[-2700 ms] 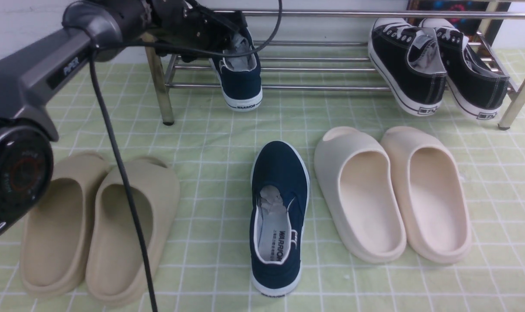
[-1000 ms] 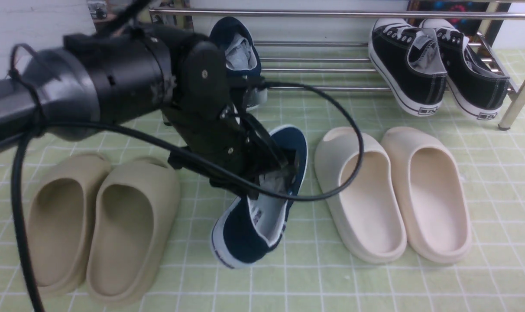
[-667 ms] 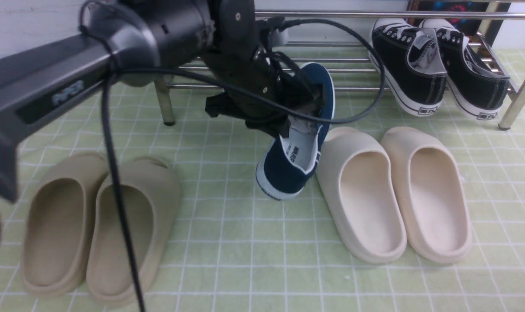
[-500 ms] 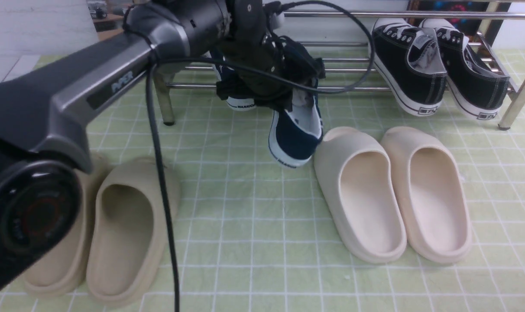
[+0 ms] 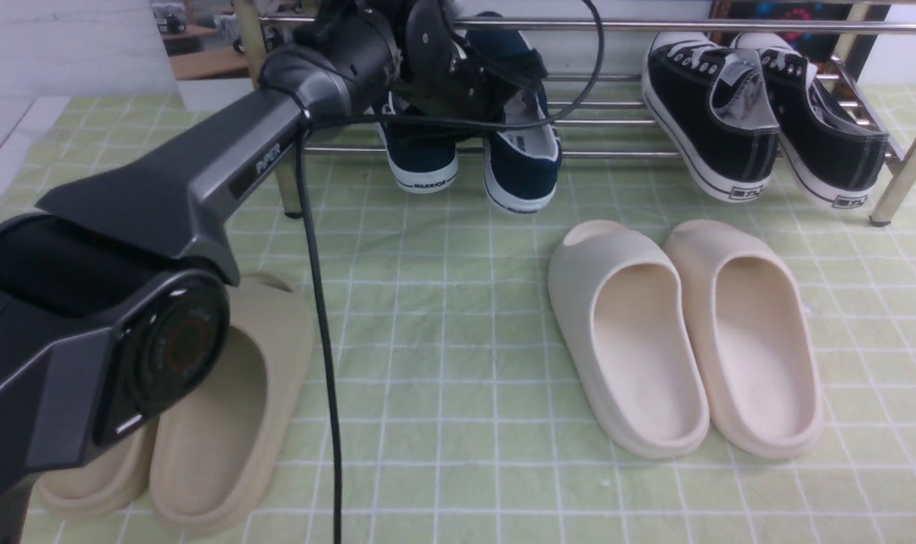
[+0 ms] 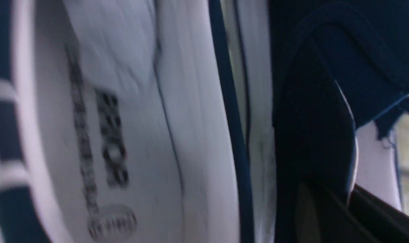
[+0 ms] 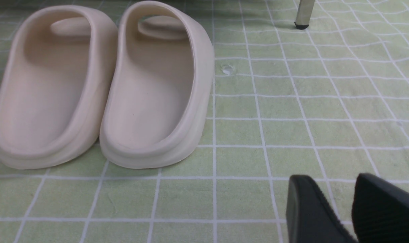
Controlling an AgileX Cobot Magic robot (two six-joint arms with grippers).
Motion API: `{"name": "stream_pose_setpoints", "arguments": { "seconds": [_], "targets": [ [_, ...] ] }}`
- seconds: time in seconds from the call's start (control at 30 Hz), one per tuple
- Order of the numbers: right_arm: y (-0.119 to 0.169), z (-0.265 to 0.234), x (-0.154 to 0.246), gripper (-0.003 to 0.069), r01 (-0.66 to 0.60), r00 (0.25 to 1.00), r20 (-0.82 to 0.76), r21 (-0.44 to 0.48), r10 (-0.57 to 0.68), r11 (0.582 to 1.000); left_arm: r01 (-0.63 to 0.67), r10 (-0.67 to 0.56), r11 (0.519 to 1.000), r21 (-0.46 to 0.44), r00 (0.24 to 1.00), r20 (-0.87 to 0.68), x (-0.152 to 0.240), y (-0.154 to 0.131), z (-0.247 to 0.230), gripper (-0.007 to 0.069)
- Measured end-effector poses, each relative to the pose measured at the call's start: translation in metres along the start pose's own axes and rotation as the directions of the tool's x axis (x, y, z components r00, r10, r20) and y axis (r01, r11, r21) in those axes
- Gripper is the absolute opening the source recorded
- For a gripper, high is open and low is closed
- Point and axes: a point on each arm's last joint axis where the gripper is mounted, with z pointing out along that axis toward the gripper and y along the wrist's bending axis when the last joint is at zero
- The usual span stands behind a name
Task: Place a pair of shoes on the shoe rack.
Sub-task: Use the left arm to put a shoe into the shoe rack
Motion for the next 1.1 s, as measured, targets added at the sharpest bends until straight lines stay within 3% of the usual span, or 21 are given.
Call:
{"name": "stream_pose_setpoints", "arguments": {
  "seconds": [0.33,0.43,0.67,0.77,0.97,1.1],
  "targets": [
    [0.0,0.0,0.0,0.0239,0.0,1.0,0.0,0.0,0.0,1.0,-0.056,0.056,0.998,-0.005,0.996,0.066,-0.009,0.003,-0.001,0.0027],
    [0.0,0.0,0.0,0.0239,0.0,1.0,0.0,0.0,0.0,1.0,-0.094,0.094,0.996,-0.009,0.992,0.084,-0.011,0.003,-0.001,0.0093],
    [0.0,0.0,0.0,0.0239,0.0,1.0,0.0,0.0,0.0,1.0,-0.203,0.202,0.979,-0.007,0.972,0.117,-0.017,-0.001,-0.006,0.0327],
    [0.0,0.0,0.0,0.0239,0.0,1.0,0.0,0.0,0.0,1.0,-0.214,0.216,0.976,-0.036,0.974,0.074,-0.017,0.003,-0.011,0.0365],
    [0.0,0.0,0.0,0.0239,0.0,1.0,0.0,0.0,0.0,1.0,-0.237,0.238,0.969,-0.072,0.971,0.003,-0.021,0.003,-0.029,0.0349],
    [0.0,0.0,0.0,0.0239,0.0,1.0,0.0,0.0,0.0,1.0,-0.231,0.23,0.973,-0.033,0.973,-0.03,-0.024,-0.008,-0.052,0.0292]
  ]
}}
